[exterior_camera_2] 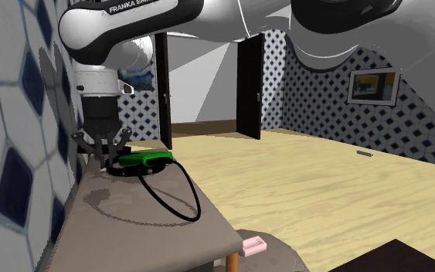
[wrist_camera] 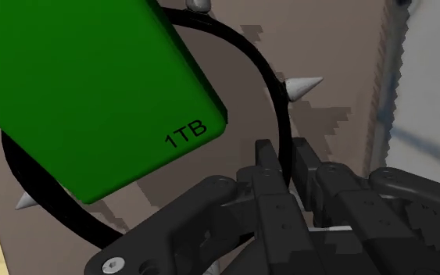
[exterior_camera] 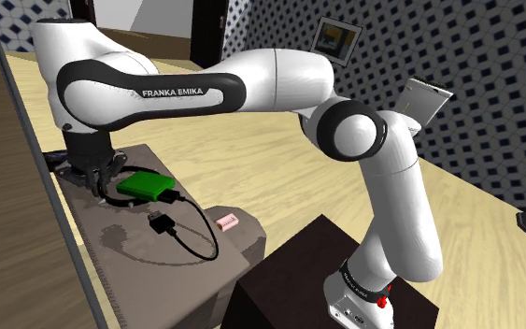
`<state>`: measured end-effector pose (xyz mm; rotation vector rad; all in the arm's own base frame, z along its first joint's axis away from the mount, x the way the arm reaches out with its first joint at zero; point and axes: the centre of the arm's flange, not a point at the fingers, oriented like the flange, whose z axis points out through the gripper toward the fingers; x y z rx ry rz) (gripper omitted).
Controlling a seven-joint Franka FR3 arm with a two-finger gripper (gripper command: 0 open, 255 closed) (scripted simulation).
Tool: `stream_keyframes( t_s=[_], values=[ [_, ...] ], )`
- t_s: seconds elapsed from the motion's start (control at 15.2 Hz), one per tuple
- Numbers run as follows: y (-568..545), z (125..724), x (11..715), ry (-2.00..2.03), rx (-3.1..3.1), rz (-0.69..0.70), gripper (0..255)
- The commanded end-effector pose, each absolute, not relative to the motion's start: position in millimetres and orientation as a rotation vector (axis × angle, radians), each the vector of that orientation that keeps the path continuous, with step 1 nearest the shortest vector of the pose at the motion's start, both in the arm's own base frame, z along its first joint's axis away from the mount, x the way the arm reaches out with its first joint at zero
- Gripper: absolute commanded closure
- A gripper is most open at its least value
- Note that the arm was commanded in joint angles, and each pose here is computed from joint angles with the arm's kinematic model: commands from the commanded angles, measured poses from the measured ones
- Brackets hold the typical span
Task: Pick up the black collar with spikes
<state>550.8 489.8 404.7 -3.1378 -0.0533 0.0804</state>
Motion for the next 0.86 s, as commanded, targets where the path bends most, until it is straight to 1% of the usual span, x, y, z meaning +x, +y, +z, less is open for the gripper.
stream_keyframes(
  t_s=[0.0,0.66,0.79],
  values=[
    [490,416,551,-0.053,-3.138,0.080,255],
    [490,469,551,-0.053,-3.138,0.080,255],
    [490,470,551,-0.053,-3.138,0.080,255]
  ],
)
